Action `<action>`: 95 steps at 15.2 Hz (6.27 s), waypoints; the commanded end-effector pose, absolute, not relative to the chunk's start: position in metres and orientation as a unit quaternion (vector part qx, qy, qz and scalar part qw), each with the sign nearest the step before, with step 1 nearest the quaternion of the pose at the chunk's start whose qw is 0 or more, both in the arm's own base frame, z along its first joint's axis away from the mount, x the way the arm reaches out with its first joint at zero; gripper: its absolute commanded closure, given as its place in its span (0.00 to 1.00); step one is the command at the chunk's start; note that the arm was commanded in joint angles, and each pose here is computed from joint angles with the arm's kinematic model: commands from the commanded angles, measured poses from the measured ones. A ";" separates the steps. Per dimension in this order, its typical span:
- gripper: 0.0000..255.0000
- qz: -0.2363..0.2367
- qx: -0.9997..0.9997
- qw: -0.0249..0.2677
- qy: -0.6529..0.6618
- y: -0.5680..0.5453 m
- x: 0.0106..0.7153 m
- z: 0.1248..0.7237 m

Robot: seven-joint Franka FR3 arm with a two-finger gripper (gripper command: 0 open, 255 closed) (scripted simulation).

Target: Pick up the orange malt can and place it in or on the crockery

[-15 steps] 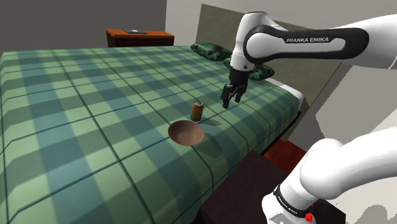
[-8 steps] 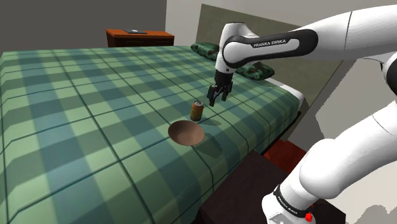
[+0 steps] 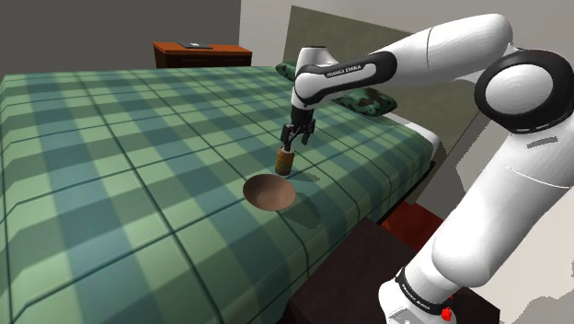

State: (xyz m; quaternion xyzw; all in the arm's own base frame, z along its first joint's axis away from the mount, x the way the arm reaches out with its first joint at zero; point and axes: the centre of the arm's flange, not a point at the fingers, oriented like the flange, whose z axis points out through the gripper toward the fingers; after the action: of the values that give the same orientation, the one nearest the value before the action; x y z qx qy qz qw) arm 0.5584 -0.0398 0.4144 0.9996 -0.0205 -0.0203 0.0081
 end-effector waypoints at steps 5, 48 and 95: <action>0.00 -0.014 1.000 0.010 -0.023 -0.055 0.620 0.385; 1.00 -0.014 1.000 0.010 -0.023 -0.055 0.619 0.440; 1.00 -0.014 1.000 0.010 -0.023 0.110 0.532 0.395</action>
State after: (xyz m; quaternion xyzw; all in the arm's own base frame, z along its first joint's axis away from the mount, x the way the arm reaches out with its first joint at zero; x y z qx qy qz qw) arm 0.5317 0.1095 0.3949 0.9996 -0.0228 -0.0139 0.0101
